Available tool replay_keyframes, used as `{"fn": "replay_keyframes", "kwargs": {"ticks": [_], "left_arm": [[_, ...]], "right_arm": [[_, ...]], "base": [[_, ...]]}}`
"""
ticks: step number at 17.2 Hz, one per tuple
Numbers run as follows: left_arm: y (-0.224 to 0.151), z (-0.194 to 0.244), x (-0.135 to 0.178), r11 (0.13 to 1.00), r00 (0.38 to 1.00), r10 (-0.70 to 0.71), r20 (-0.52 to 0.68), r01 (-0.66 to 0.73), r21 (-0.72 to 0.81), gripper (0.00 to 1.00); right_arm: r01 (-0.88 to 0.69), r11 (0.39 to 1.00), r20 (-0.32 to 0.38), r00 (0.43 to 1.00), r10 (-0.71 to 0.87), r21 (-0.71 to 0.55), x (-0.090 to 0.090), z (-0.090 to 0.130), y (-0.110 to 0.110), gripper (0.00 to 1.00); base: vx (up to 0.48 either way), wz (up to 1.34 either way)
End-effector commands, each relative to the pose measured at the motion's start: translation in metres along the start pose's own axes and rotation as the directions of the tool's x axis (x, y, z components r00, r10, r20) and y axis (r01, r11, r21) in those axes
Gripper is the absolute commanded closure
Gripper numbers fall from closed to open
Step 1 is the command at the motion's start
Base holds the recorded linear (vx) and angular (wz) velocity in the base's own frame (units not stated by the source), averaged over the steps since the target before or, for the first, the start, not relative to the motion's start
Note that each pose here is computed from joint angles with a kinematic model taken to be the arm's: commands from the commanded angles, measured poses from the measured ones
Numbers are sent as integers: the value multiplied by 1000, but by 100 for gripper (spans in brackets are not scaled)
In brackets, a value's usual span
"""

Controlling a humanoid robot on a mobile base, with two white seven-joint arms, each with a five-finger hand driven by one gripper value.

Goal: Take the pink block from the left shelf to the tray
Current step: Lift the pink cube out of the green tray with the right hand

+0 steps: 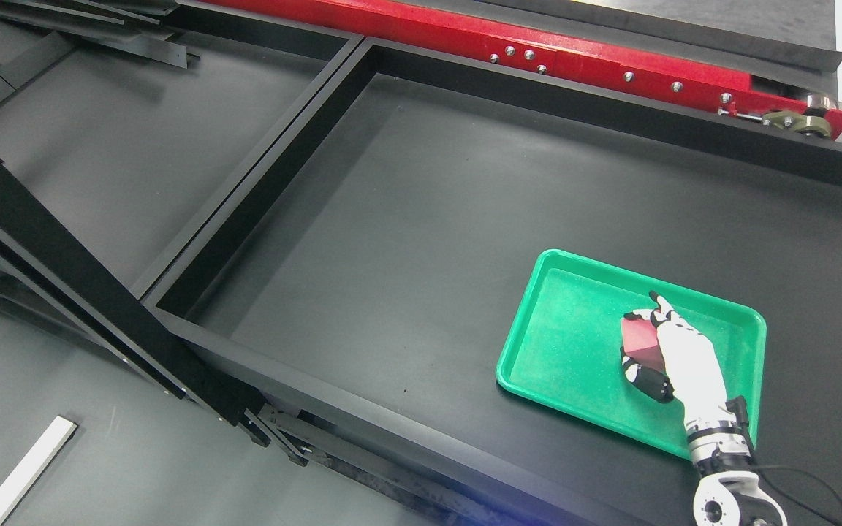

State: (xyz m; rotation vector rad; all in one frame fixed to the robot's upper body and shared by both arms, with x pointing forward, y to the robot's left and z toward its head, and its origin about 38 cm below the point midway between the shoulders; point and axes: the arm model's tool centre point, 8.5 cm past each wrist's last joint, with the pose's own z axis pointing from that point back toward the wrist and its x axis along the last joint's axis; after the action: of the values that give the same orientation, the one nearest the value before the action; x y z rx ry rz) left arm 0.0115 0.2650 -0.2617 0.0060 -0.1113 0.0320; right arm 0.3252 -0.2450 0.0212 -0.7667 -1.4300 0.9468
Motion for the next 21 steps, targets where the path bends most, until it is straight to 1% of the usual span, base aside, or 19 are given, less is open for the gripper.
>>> {"fn": "replay_keyframes", "kwargs": {"ticks": [1, 3, 5, 7, 9, 11, 14, 17, 21], "left_arm": [[11, -1, 21, 1000, 999, -7, 41, 6, 16, 0], [11, -1, 21, 1000, 999, -7, 41, 6, 16, 0], [11, -1, 21, 1000, 999, -7, 41, 6, 16, 0], [11, -1, 22, 1000, 999, -7, 43, 7, 16, 0], [11, -1, 21, 1000, 999, -7, 41, 6, 16, 0], [11, -1, 21, 1000, 999, -7, 41, 6, 16, 0], [11, -1, 21, 1000, 999, -7, 41, 6, 16, 0], [11, -1, 21, 1000, 999, -7, 41, 6, 16, 0], [11, -1, 21, 1000, 999, -7, 41, 6, 16, 0]], "right_arm": [[12, 969, 46, 999, -1, -247, 8, 0, -42, 97], [16, 944, 59, 998, 4, -330, 12, 2, -55, 97], [28, 899, 84, 996, 10, -437, 16, 8, -75, 98], [78, 870, 139, 990, -11, -486, 18, 16, -88, 98], [135, 852, 165, 985, -58, -505, 16, 22, -93, 98], [158, 845, 173, 982, -79, -511, 14, 24, -95, 98], [160, 846, 165, 982, -87, -509, 11, 27, -93, 98], [165, 852, 172, 981, -90, -497, 13, 29, -89, 98], [176, 861, 183, 978, -98, -477, 18, 28, -82, 97]], "base": [[0, 0], [0, 0], [0, 0], [0, 0], [0, 0], [0, 10], [-19, 53], [-70, 235], [-131, 624]]}}
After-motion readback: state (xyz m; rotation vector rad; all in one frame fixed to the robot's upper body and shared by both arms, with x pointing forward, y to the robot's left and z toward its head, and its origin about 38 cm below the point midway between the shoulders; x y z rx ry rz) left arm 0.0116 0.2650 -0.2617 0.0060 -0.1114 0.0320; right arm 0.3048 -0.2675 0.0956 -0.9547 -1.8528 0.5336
